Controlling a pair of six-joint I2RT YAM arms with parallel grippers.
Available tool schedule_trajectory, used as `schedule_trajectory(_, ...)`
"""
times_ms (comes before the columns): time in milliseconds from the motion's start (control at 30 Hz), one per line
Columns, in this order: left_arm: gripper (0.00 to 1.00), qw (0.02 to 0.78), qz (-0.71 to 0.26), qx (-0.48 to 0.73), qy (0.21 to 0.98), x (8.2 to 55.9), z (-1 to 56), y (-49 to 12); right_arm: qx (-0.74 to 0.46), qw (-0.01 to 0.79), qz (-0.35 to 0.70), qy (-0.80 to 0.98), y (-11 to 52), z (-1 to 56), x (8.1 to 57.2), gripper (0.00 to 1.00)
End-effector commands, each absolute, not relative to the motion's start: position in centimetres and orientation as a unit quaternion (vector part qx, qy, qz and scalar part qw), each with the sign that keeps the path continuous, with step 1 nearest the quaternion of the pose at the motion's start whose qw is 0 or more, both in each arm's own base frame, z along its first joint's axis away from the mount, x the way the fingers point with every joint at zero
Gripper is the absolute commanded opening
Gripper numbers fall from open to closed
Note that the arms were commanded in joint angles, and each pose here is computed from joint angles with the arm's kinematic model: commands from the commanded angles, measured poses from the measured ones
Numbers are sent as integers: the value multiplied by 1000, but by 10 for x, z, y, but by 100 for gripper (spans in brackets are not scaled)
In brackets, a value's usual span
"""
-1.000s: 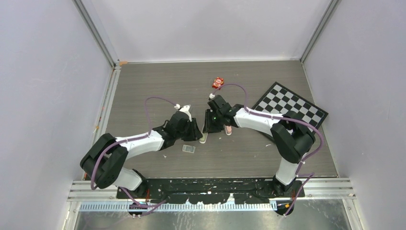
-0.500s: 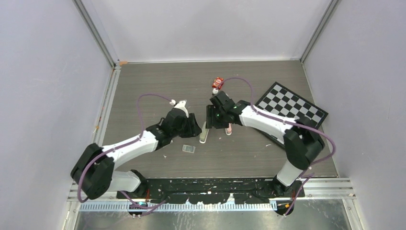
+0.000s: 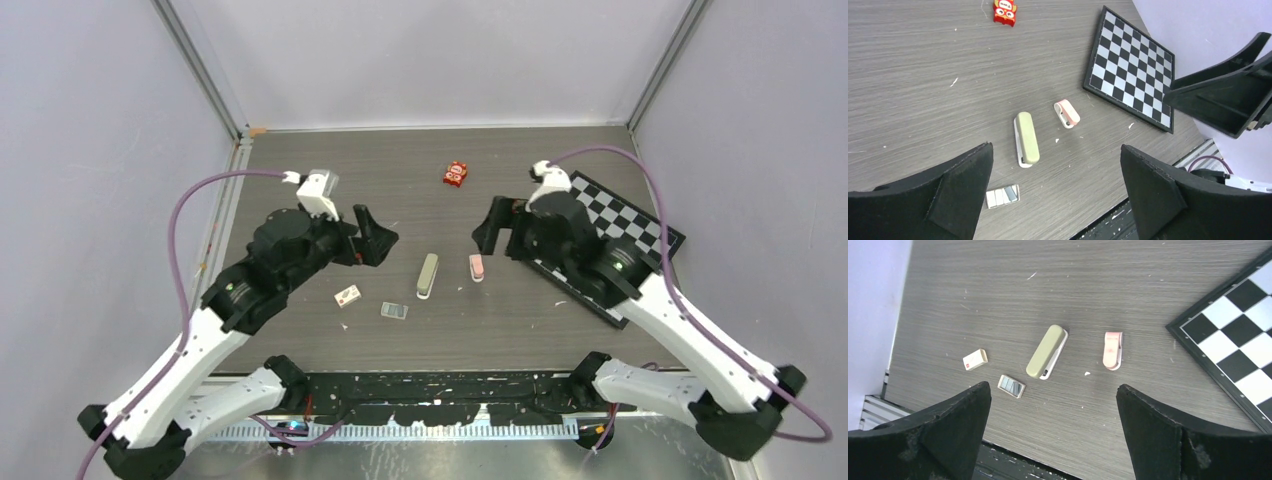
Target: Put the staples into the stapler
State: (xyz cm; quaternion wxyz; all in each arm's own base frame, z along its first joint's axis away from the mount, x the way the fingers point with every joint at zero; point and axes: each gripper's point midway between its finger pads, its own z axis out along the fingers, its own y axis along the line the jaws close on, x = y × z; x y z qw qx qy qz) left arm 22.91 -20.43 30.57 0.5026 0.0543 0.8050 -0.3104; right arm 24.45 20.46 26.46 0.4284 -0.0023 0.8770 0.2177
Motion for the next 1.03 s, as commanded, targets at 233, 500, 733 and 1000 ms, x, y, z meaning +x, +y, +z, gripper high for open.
schedule_trajectory(233,100,532,-314,65,784,180,307,-158,50,447,245,859,161,256,203,100)
schedule_trajectory(500,100,549,-294,37,781,174,296,-136,65,465,263,843,155,270,199,100)
schedule_trajectory(733,100,545,-301,43,781,175,296,-141,65,475,261,838,151,278,199,100)
schedule_trajectory(1000,100,545,-304,42,780,176,296,-144,65,480,270,832,152,282,198,100)
